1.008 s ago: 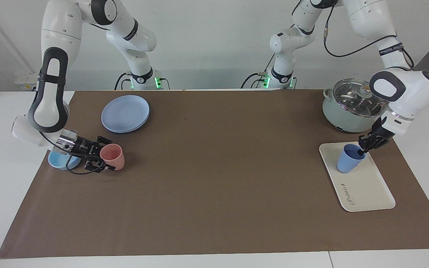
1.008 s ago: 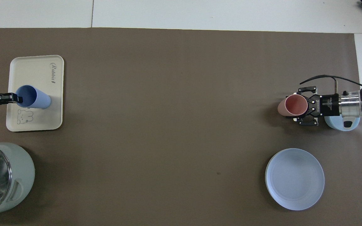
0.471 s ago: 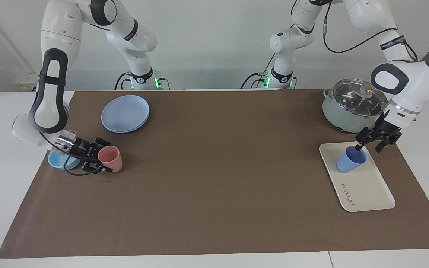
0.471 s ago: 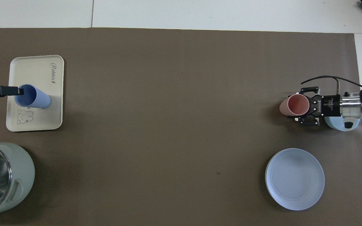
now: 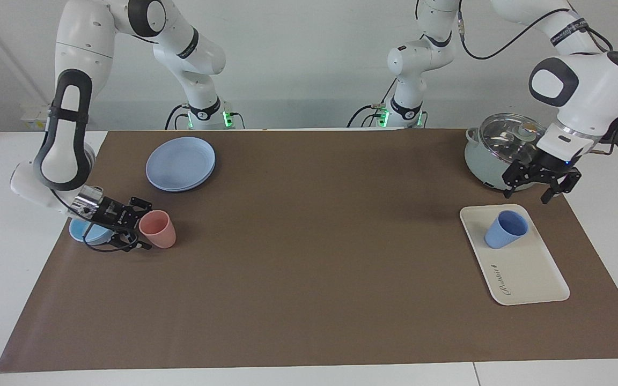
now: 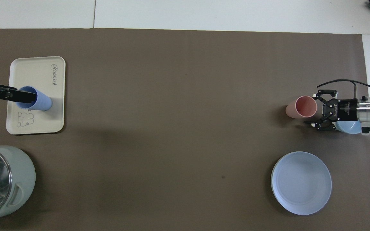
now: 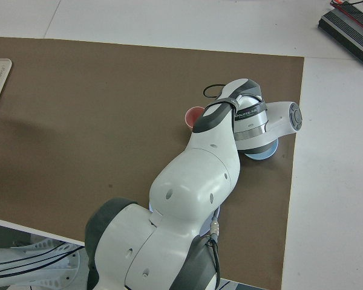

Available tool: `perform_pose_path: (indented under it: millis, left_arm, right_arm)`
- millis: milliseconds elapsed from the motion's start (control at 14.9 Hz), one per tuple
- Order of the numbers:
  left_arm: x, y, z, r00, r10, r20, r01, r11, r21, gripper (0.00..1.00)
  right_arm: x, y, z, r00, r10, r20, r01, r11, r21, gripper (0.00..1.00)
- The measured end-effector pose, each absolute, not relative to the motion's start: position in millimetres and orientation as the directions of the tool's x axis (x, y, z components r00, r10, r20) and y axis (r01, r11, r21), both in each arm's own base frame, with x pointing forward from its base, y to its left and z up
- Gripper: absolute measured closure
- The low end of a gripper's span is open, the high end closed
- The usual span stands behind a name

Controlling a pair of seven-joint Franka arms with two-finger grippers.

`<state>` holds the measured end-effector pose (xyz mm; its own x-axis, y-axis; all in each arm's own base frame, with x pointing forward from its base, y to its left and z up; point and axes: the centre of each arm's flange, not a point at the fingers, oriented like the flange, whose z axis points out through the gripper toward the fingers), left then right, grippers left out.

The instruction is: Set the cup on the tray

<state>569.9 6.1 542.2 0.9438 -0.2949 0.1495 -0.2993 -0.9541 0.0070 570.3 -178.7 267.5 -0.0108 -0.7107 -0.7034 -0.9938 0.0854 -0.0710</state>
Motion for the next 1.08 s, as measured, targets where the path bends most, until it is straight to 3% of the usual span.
perform_pose_path:
  millis: [269,538,874,1076]
  left_arm:
    - [542,-75,558,0.970,-0.230,0.077,-0.233,-0.972,0.031,0.00]
    - [526,-131,568,0.980,-0.189,0.055,-0.191,-0.981,0.034,0.00]
    - [530,-102,646,0.985,-0.146,0.097,-0.150,-0.988,0.033,0.00]
    - [535,-70,657,0.982,-0.165,0.089,-0.168,-0.986,0.021,0.00]
  right_arm:
    - [577,-188,311,0.104,-0.840,-0.533,-0.989,-0.030,-0.146,0.02]
    - [585,-174,370,0.304,-0.902,-0.307,-0.949,-0.259,-0.181,0.02]
    - [592,-100,424,0.572,-0.812,-0.117,-0.819,-0.560,-0.125,0.01]
    - [586,-51,447,0.726,-0.682,-0.087,-0.687,-0.722,-0.081,0.00]
